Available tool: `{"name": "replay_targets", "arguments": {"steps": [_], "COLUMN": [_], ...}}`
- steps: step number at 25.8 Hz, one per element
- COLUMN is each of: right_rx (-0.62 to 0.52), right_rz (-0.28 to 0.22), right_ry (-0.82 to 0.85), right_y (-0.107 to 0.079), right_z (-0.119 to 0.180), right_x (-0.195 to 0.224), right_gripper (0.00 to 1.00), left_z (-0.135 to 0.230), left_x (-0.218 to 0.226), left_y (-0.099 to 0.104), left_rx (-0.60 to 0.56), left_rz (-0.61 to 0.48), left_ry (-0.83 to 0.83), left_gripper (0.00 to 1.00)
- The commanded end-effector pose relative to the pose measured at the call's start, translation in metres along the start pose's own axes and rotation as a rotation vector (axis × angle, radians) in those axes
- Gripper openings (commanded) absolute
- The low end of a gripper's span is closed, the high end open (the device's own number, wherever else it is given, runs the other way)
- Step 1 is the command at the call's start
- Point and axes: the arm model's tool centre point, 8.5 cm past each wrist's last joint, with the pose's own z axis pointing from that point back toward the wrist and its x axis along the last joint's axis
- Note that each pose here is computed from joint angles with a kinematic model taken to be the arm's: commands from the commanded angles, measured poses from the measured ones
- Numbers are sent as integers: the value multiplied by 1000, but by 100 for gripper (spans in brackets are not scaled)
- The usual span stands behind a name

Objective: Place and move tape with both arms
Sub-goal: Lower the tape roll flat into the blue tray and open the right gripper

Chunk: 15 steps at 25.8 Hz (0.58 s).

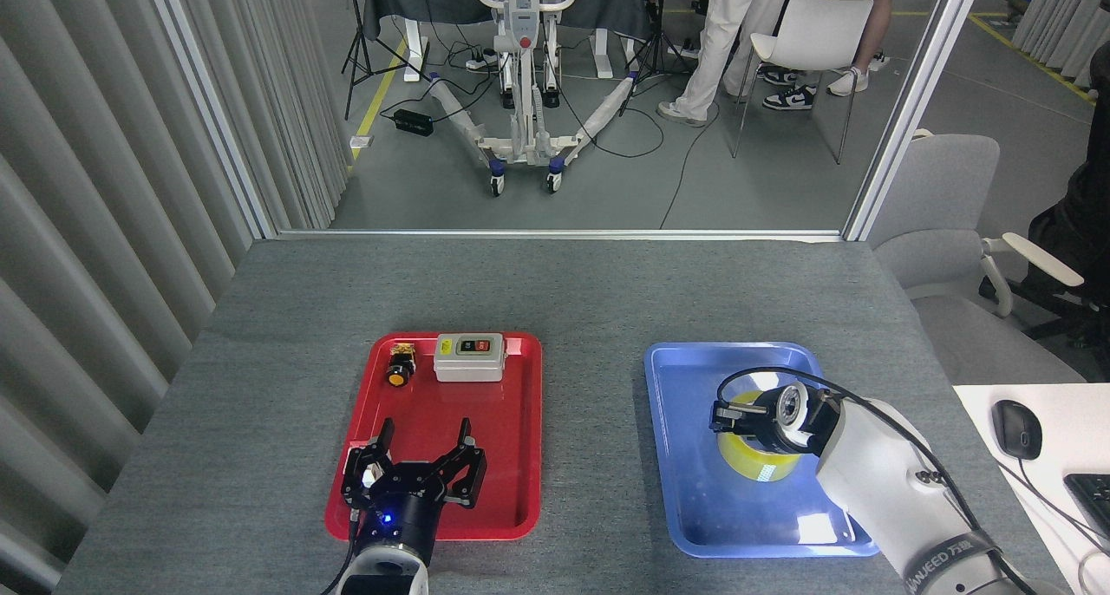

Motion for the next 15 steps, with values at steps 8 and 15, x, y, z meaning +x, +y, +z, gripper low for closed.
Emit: {"name": "replay_targets", "arguments": {"steps": [8, 15], "right_rx": [-51, -281], "right_rz": [41, 87], "right_ry": [-45, -201], "right_y": [-7, -26], "right_z": [3, 20], "right_x": [7, 14], "right_gripper": [86, 98], "left_z": [23, 22], "left_x": [-29, -33], "left_y": [-14, -3], "left_rx": [10, 105], "left_rz": [53, -23], "left_ry": [-1, 13], "left_gripper": [100, 100]}}
